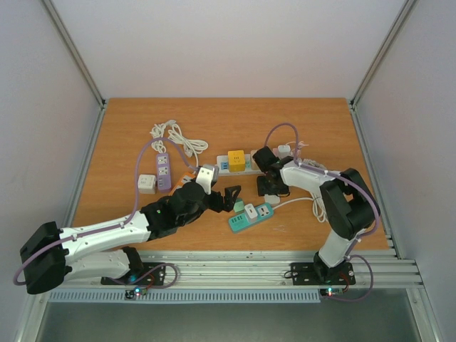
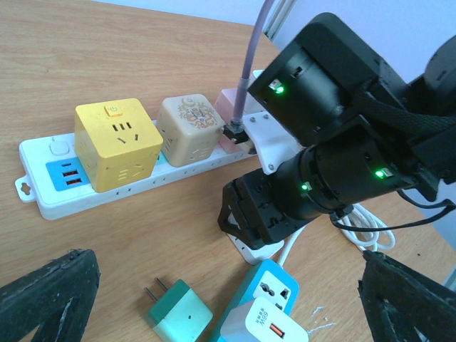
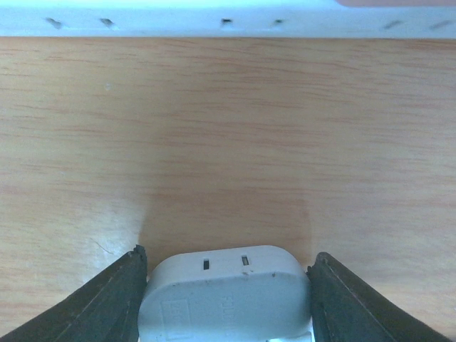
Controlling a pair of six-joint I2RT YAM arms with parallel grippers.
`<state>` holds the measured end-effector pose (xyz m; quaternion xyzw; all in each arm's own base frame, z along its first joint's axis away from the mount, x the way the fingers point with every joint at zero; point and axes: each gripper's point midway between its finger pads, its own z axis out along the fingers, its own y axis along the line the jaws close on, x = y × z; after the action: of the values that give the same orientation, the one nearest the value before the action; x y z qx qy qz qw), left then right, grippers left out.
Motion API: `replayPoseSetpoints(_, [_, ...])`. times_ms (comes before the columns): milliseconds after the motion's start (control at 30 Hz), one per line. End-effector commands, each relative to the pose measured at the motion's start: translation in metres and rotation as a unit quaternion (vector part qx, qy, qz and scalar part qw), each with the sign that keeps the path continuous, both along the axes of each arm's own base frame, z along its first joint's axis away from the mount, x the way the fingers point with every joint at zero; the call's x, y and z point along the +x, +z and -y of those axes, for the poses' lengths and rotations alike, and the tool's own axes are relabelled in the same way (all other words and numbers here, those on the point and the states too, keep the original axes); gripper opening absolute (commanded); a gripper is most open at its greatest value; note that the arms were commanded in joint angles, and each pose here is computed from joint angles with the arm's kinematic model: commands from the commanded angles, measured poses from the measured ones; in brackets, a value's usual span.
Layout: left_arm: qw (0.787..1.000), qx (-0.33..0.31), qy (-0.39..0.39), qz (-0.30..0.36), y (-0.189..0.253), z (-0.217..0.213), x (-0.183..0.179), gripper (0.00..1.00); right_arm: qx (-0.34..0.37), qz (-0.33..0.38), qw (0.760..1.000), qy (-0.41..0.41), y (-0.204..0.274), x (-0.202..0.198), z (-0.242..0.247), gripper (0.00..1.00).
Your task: Insert the plug
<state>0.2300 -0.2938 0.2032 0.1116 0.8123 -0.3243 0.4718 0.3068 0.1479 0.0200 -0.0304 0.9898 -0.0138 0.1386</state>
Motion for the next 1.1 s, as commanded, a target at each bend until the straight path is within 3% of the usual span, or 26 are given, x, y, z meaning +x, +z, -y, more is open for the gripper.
replayPoseSetpoints(0, [1.0,-0.019,-0.002,0.019,0.012,0.006,0.005,0.99,0.02,0.054,0.998,-0.036,0.024,0.005,0.003,0.54])
replayPoseSetpoints(267, [1.0,0.01,-0.024,0.013,0.009,0.019,0.006,0.99,0.105,0.158,0.977,-0.101,0.093,0.006,0.007,0.54])
replayPoseSetpoints(533, [0.993,-0.008,-0.116,0.006,0.024,0.058,-0.007,0.99,0.246,0.173,0.932,-0.201,0.139,-0.017,0.002,0.55])
replayPoseSetpoints(633, [0.994,-0.01,-0.106,-0.027,0.019,0.068,-0.001,1.0,0.289,0.166,0.915,-0.229,0.153,-0.026,0.0,0.55])
replayPoseSetpoints(900, [0.985,-0.065,-0.136,-0.087,0.015,0.103,0.0,0.81,0.365,0.159,0.895,-0.203,0.2,-0.047,-0.012,0.57])
replayPoseSetpoints(1067, [0.976,-0.097,-0.162,-0.107,0.022,0.12,-0.003,0.66,0.376,0.163,0.89,-0.2,0.208,-0.055,-0.009,0.57])
